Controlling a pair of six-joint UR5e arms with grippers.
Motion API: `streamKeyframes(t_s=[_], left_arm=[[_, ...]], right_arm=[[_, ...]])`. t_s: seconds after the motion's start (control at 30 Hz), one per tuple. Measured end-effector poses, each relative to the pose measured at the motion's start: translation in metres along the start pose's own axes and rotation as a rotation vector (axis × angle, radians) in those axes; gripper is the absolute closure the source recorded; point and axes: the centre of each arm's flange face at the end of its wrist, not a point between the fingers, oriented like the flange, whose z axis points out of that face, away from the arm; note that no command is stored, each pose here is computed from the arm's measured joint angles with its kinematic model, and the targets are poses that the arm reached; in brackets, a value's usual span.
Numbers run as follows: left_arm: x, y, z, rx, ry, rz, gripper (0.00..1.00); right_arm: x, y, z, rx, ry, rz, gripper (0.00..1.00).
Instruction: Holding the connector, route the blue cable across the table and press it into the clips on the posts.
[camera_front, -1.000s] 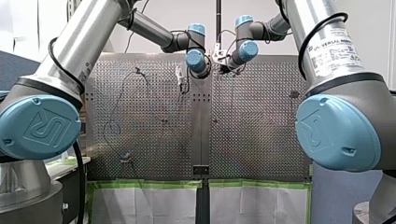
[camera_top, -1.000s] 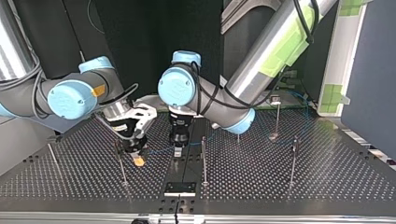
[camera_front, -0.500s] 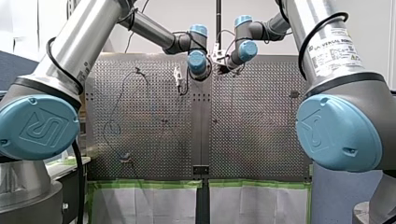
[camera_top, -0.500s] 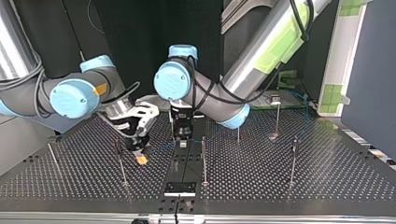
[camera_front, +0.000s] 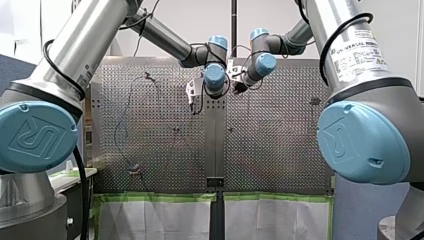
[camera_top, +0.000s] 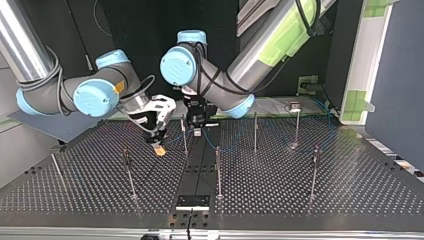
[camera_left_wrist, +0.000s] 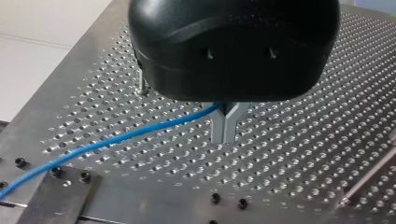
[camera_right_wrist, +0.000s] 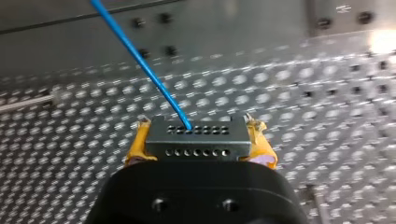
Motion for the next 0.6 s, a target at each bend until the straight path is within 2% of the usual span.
streamKeyframes(t_s=[0.3, 0.5, 0.6], left_arm=[[0.033, 0.008, -0.007, 0.005, 0.001, -0.019, 1.0], [0.052, 0.014, -0.009, 0.018, 0.004, -0.025, 1.0], [0.062, 0.018, -0.01, 0.031, 0.007, -0.026, 1.0]], right_arm=[[-0.039, 0.014, -0.007, -0.027, -0.074, -0.025, 1.0], [-0.058, 0.019, -0.012, -0.036, -0.1, -0.035, 1.0], [-0.065, 0.022, -0.014, -0.038, -0.106, -0.034, 1.0]])
